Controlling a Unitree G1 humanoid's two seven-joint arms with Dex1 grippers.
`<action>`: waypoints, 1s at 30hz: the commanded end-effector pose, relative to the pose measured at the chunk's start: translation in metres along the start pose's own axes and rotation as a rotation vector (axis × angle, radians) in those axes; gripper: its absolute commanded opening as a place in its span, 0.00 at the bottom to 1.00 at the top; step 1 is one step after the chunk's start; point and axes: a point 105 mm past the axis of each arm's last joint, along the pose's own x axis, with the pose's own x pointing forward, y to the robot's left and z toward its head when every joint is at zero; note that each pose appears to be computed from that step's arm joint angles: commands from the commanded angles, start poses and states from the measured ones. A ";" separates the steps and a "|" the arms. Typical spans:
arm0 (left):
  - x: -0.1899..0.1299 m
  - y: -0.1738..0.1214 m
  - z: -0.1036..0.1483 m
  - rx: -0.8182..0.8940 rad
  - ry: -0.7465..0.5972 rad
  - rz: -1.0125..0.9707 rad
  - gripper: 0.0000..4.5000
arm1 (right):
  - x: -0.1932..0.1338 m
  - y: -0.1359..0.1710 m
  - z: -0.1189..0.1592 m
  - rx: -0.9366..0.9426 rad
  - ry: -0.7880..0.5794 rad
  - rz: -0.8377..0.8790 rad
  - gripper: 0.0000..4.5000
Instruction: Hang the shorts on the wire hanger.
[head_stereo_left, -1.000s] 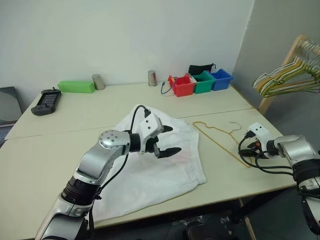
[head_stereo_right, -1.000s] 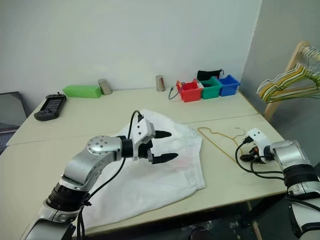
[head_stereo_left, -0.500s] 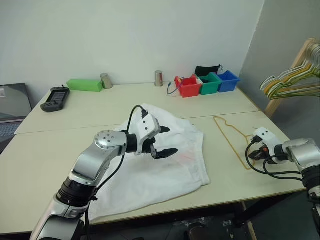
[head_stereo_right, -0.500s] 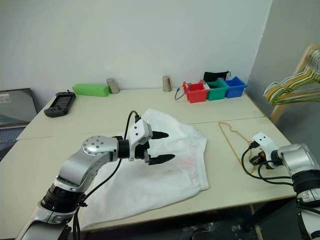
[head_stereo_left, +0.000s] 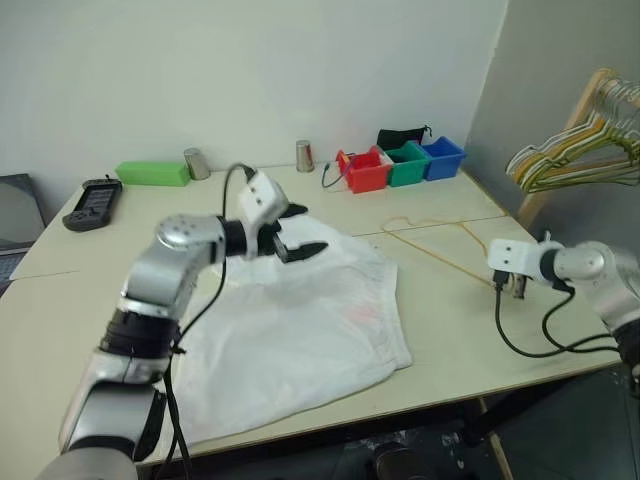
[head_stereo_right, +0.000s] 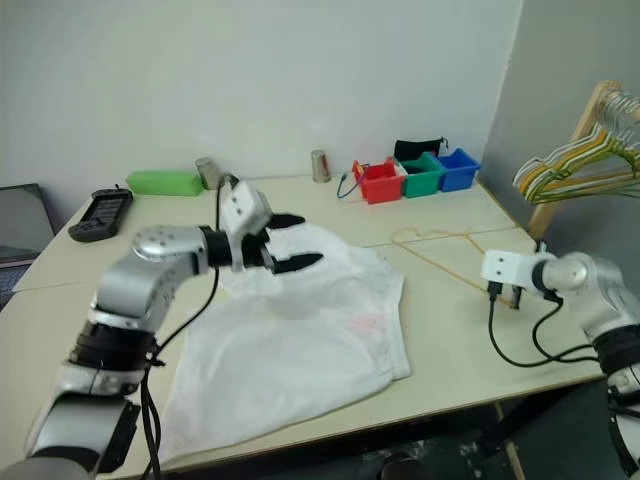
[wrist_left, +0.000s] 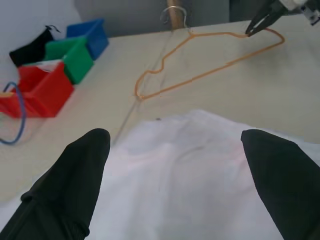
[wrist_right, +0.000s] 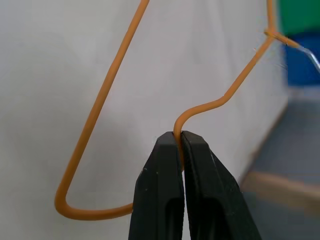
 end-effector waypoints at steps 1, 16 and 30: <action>-0.030 0.031 0.020 -0.035 -0.046 0.050 1.00 | -0.005 -0.038 0.031 -0.252 -0.075 -0.202 0.01; -0.025 0.050 0.013 -0.081 0.035 -0.102 1.00 | -0.030 -0.082 0.124 -0.741 -0.347 -0.585 0.01; 0.001 0.018 -0.018 -0.017 0.166 -0.300 1.00 | -0.037 -0.080 0.152 -0.771 -0.417 -0.629 0.01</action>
